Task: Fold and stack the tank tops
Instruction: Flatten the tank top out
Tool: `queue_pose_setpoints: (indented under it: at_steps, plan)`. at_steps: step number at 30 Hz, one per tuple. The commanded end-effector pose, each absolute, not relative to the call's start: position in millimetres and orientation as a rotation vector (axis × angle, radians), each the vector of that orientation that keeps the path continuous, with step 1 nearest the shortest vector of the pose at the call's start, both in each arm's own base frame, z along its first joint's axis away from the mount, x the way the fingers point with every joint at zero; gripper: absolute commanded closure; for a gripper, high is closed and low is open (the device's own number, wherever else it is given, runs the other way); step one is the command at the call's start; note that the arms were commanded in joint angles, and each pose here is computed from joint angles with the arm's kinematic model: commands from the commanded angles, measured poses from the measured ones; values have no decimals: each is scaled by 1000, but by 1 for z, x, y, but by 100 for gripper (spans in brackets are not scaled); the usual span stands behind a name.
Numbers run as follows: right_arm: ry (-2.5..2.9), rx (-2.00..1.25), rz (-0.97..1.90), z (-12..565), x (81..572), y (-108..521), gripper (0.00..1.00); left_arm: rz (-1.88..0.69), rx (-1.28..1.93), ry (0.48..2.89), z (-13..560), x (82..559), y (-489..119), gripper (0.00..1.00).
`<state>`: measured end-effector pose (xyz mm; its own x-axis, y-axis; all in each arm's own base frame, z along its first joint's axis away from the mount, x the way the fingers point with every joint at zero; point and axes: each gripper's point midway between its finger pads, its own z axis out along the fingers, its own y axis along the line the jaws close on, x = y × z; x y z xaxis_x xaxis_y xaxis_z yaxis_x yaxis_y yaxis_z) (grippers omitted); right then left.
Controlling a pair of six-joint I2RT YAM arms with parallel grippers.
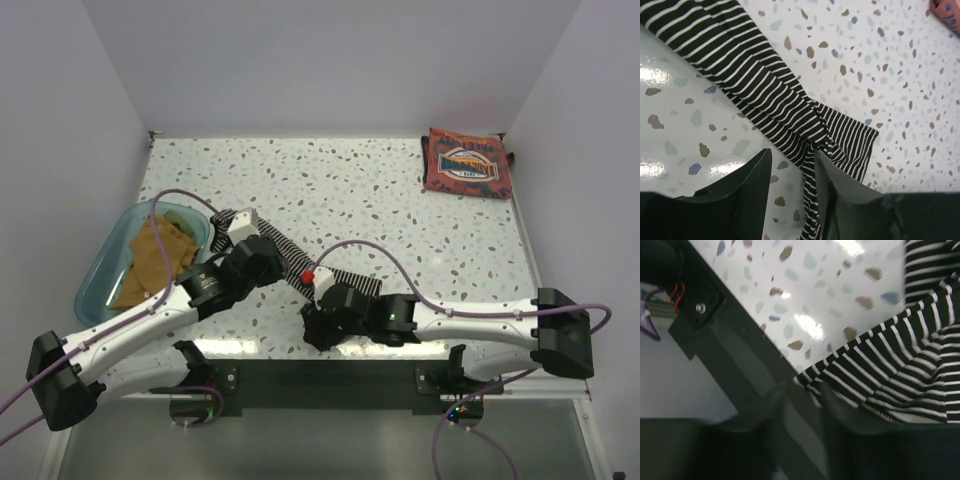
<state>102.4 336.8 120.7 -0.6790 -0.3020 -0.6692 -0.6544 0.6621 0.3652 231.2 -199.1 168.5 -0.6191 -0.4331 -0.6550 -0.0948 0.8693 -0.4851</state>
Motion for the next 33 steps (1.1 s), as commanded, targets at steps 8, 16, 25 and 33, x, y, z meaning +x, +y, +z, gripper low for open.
queue_pose_setpoints:
  at_steps: [8, 16, 25, 33]
  plan:
    - [2139, -539, 502, 163, 165, 277, 22, -675, -54, 2469, 101, 186, -248, 54]
    - [2325, -325, 342, 110, 232, 217, 27, -656, 81, 2578, 74, 139, -265, 55]
    - [2405, -351, 375, 76, 263, 225, 36, -610, 213, 2622, 66, 119, -262, 52]
    - [2420, -346, 363, 70, 267, 220, 37, -543, 234, 2625, 63, 110, -252, 47]
